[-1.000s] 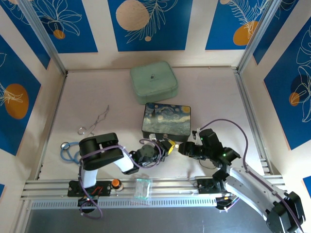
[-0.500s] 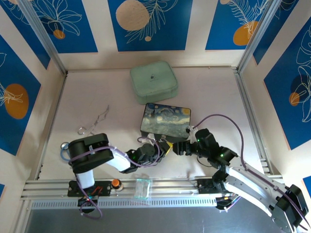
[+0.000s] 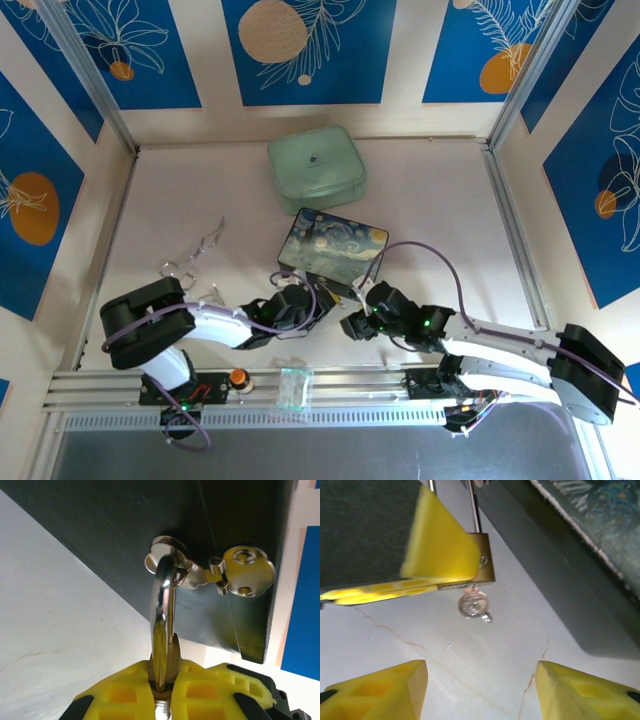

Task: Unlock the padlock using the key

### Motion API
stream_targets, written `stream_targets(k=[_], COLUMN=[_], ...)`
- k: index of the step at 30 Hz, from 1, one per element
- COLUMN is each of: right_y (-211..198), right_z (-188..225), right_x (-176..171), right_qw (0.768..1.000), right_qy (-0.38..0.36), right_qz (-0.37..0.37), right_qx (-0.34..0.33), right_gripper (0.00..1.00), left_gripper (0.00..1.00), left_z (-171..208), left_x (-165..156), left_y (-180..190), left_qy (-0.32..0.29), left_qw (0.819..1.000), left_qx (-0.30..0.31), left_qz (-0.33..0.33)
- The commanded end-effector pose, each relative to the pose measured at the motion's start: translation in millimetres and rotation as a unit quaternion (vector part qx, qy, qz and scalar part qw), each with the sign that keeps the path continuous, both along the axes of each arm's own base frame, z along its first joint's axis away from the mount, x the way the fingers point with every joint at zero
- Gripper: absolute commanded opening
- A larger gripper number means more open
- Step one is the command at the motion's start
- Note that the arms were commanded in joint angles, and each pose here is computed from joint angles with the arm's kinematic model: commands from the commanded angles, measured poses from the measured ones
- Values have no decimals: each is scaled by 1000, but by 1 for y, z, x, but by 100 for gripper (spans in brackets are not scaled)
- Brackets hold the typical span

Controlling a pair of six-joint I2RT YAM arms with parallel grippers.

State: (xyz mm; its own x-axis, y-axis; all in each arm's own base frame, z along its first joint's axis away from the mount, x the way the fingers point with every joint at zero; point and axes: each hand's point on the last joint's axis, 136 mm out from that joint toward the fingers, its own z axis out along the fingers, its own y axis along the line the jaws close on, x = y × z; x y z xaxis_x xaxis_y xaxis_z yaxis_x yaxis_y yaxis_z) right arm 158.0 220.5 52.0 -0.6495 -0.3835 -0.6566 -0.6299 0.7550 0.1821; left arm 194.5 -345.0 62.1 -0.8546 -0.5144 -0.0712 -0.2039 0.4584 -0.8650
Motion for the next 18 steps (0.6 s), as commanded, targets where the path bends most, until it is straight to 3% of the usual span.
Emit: stream_targets(k=[1,10,18], right_y=[16,37,38], right_z=[27,21,5], right_x=[23,23,17], right_qw=[997,996,996], right_qy=[-67,-85,-77], right_qz=[-17,31,46], right_qx=[30,16,10], right_gripper=[53,42,39], left_gripper=[0,0,0], left_z=[-6,1,6], left_x=[-4,-7,-8], left_y=[7,-5,-8], left_qy=[4,8,4], left_qw=[999,999,999], left_qx=[30,-7,-14], left_qz=[-17,-33,-39])
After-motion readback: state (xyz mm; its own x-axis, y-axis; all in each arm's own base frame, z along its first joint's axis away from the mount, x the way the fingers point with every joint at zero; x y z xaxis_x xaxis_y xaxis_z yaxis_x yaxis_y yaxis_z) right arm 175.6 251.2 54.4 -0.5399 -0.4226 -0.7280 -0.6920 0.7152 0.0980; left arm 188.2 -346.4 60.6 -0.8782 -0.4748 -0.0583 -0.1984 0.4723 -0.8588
